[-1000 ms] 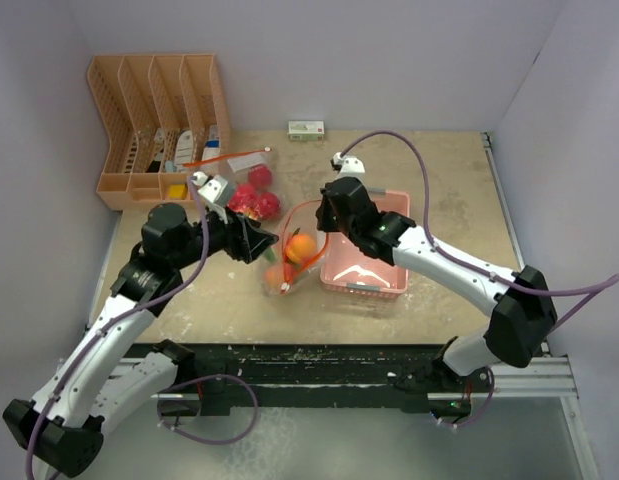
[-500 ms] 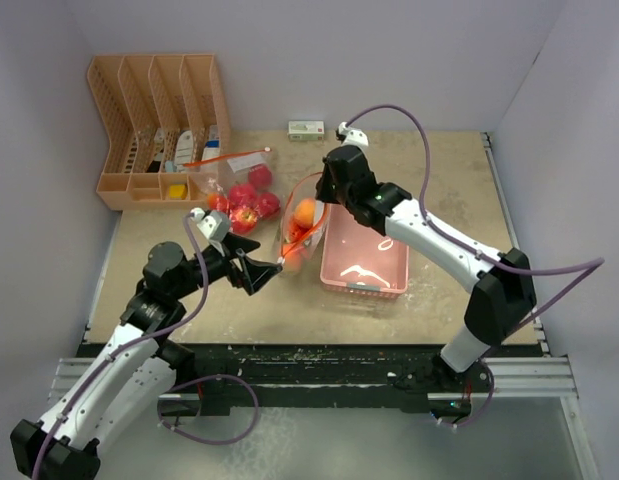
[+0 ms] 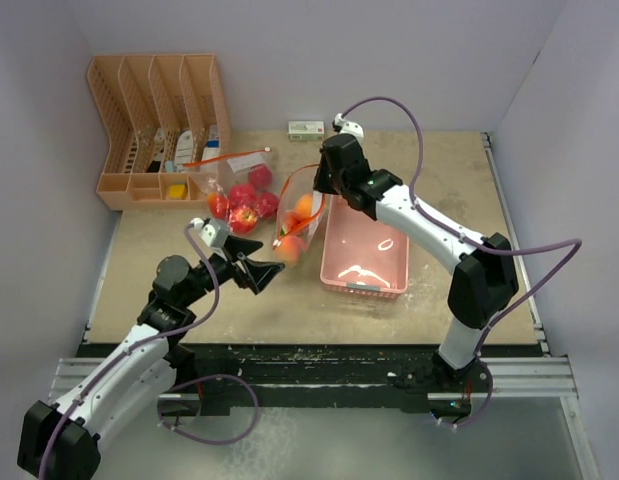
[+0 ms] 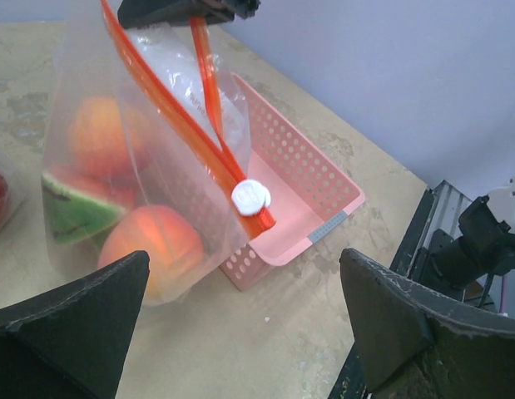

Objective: Place the food in the zip-top bag and seal the zipper
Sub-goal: Zip the zipper food storage bag at the center of the board.

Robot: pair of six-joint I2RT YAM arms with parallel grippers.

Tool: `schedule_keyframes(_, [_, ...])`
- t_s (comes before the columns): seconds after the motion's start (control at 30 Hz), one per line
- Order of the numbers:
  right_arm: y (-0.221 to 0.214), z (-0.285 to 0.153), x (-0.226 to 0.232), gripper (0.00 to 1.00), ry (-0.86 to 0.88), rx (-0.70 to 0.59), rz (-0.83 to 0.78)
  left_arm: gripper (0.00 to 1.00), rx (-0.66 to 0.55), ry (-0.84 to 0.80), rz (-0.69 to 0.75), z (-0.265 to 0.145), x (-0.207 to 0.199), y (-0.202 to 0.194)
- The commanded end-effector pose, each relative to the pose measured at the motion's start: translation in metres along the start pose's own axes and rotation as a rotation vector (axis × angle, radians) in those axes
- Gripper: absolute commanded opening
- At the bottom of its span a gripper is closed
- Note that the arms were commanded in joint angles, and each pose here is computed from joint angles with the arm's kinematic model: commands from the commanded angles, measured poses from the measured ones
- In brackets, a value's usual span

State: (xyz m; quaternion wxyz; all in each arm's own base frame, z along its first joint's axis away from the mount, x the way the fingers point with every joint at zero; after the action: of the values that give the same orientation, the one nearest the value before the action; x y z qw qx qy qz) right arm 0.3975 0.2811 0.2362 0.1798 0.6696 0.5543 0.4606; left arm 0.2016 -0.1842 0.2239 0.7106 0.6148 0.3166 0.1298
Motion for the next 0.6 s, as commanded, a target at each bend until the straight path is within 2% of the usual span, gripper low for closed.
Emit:
schedule_keyframes(0.0, [0.024,-0.006,0.019,0.00,0.064,-0.040,0.022,0.99,-0.130,-0.005,0.045,0.002,0.001,0.014])
schedule_keyframes(0.13, [0.024,-0.006,0.023,0.00,0.081,-0.037,0.028,0.99,-0.166,0.038,0.064,0.004,0.013,0.009])
schedule_keyframes(0.33, [0.022,-0.006,0.023,0.00,0.090,-0.030,0.026,0.89,-0.197,0.077,0.106,0.012,0.026,0.005])
schedule_keyframes(0.57, [0.021,-0.005,0.024,0.00,0.097,-0.025,0.026,0.85,-0.220,0.080,0.103,0.018,0.032,0.002])
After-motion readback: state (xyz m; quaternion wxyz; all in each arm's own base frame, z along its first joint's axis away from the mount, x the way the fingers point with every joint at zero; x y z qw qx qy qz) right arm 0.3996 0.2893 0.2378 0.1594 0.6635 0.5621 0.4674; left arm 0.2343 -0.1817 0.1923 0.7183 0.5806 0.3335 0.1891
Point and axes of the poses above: each gripper's point midway between its finger pads, its own z axis out along the fingers, its own x axis along the line the jaws close on, y = z × x, the point moved 3 cm from there along -z, back along the fingers, and after that the axes turned 5 degrees about z, right-handed, at the moved point
